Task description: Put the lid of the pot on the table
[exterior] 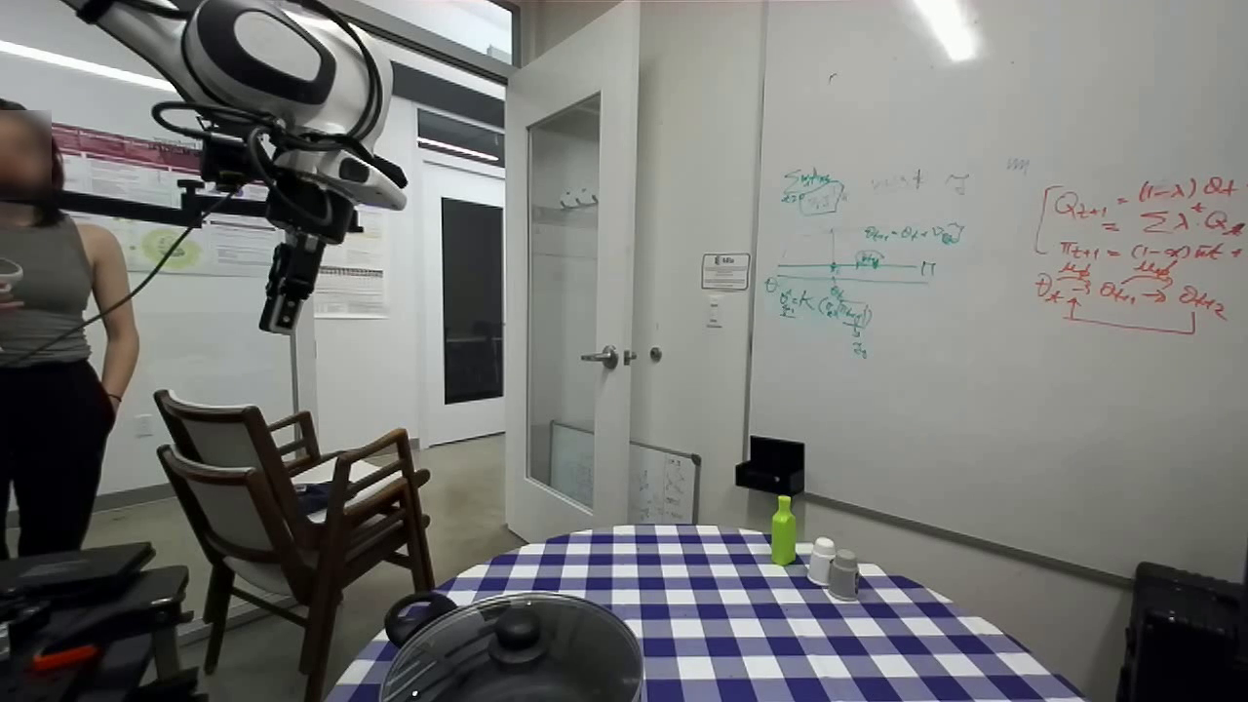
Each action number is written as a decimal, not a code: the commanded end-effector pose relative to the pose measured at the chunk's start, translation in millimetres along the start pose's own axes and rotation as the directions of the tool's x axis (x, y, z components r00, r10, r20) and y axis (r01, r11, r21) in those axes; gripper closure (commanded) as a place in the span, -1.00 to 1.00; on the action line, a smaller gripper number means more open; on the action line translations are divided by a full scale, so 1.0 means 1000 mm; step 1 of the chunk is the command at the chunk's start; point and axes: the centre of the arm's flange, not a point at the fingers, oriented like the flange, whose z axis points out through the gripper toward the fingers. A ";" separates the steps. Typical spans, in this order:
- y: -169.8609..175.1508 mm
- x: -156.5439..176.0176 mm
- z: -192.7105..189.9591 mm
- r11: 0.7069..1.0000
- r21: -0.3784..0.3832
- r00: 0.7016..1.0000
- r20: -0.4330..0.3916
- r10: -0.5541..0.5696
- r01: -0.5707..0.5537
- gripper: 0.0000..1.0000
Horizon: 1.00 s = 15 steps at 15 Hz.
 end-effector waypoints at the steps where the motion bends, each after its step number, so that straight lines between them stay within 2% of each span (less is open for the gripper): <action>1: 0.000 0.000 0.000 1.000 0.000 1.000 0.000 0.000 0.000 -1.00; 14: 0.002 0.003 0.000 1.000 -0.003 1.000 0.000 0.006 -0.006 -1.00; 15: 0.005 0.006 -0.001 1.000 0.016 1.000 -0.001 0.004 -0.004 -1.00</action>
